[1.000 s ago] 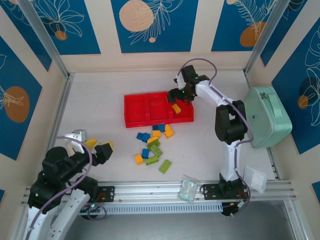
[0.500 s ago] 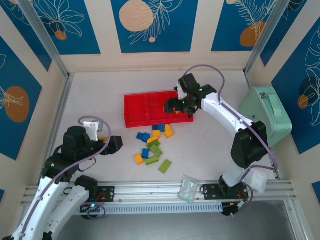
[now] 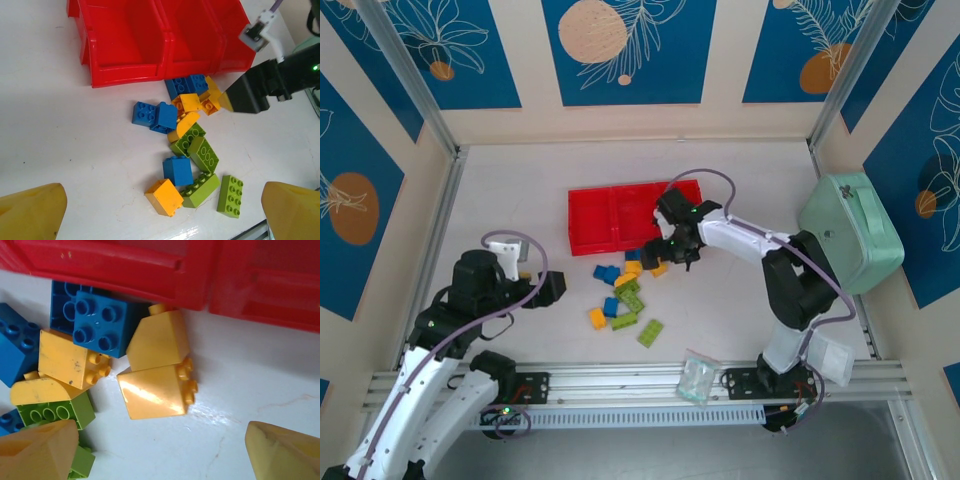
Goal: Sort the legos into containers by color
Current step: Pick up the lego from the center of the table.
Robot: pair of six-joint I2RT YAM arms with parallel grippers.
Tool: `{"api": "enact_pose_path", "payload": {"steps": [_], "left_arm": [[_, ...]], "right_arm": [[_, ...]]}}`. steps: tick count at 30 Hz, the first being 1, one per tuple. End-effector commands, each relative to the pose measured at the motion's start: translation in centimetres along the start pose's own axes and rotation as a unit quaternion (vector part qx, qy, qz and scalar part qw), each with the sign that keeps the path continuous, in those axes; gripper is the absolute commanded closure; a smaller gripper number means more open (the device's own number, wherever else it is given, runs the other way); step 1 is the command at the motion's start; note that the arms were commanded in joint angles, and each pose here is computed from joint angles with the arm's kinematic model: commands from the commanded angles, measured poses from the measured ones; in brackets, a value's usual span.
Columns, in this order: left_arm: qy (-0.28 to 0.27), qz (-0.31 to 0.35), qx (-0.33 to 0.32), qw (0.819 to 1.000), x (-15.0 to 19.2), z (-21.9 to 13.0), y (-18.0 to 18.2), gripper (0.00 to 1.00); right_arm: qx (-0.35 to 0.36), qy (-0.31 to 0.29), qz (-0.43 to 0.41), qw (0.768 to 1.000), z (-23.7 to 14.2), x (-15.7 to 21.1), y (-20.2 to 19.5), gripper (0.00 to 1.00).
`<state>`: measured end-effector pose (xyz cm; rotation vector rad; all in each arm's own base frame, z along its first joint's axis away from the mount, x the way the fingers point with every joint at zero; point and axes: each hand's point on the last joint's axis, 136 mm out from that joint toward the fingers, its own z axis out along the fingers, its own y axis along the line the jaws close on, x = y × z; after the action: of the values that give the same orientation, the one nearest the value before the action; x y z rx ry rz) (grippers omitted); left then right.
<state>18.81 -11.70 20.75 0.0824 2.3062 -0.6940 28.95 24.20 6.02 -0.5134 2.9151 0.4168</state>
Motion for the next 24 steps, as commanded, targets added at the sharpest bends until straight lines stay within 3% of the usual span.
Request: {"api": "enact_pose_path", "payload": {"steps": [1, 21, 24], "left_arm": [[0.002, 0.015, -0.002, 1.0, 0.0, 0.5, 0.1, 0.01], [0.006, 0.008, -0.018, 1.0, 0.0, 0.5, 0.6, 0.01], [0.003, 0.009, -0.02, 1.0, -0.1, 0.4, 0.7, 0.01]], "right_arm": [[0.017, 0.008, -0.057, 0.998, 1.0, -0.4, 0.5, 0.14], [0.093, 0.051, -0.121, 0.987, 3.5, 0.4, -0.9, 0.32], [0.097, 0.051, -0.124, 0.986, 3.7, 0.5, -0.8, 0.38]]}}
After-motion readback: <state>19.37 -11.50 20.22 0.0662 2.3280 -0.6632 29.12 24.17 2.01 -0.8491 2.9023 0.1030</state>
